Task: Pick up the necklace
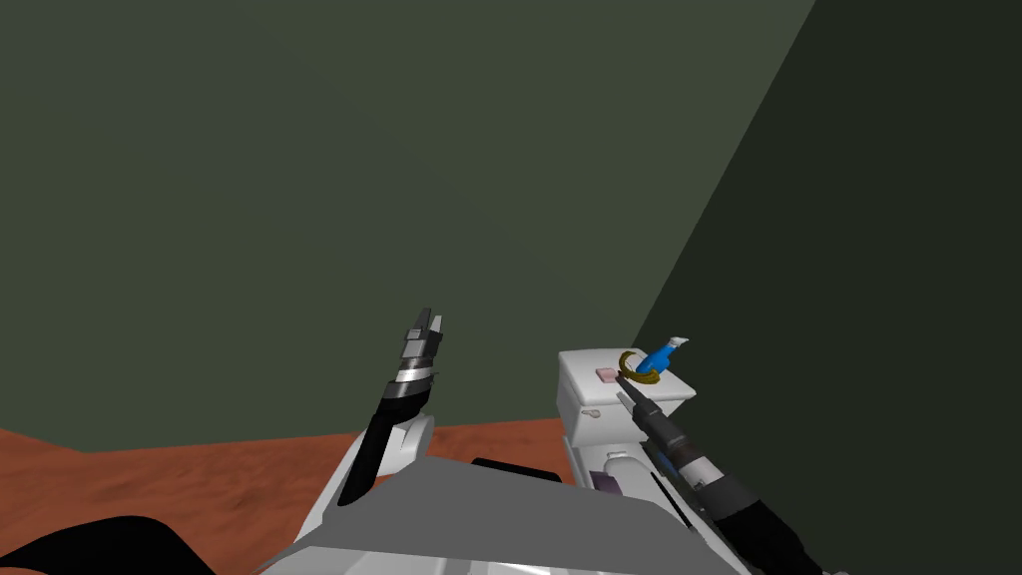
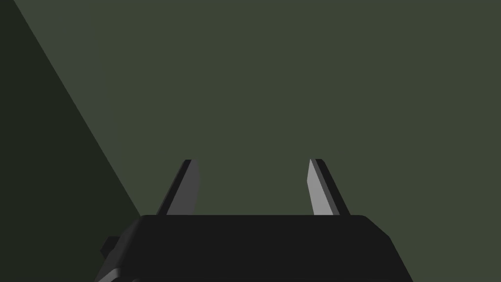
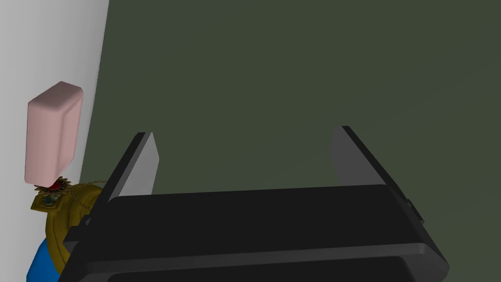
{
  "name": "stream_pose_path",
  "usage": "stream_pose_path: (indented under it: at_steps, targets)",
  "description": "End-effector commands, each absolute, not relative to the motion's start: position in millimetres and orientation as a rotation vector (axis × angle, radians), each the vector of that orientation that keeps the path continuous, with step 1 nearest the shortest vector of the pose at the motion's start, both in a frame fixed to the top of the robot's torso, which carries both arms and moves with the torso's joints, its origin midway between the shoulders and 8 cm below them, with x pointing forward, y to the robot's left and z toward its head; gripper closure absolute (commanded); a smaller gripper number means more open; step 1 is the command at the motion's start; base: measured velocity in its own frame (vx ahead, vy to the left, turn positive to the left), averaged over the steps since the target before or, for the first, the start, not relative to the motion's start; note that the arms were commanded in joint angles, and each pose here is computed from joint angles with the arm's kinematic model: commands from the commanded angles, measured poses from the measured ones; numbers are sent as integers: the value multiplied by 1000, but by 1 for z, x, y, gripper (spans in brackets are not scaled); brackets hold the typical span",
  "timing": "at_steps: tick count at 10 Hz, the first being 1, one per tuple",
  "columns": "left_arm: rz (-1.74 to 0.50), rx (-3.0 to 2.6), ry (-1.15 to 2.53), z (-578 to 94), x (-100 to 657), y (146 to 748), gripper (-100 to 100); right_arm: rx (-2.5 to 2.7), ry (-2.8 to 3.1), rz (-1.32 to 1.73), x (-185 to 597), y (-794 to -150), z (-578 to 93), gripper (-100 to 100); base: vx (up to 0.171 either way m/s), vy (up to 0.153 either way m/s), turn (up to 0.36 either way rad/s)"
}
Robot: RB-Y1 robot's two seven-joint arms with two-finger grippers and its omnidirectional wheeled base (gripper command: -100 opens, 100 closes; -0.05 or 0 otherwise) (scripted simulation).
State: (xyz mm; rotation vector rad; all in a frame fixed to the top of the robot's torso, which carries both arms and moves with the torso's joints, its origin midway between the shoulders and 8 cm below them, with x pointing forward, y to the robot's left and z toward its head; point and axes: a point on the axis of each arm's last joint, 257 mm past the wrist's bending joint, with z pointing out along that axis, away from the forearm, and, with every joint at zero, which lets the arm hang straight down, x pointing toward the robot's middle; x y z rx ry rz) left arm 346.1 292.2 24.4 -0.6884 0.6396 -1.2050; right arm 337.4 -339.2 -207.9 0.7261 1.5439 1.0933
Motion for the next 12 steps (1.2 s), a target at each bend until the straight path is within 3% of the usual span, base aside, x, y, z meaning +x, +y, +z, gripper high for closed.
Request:
stream_pose_path:
  at_steps: [1,12]
  targets:
    - [-1205,-688,640,24,346,292,0,724,1619,1039,331,-352,-226,-100,-7,-4,123]
    - [-1205,-688,640,24,346,292,0,600,1982,745,301,-427,-286,-100,-1,-2,88]
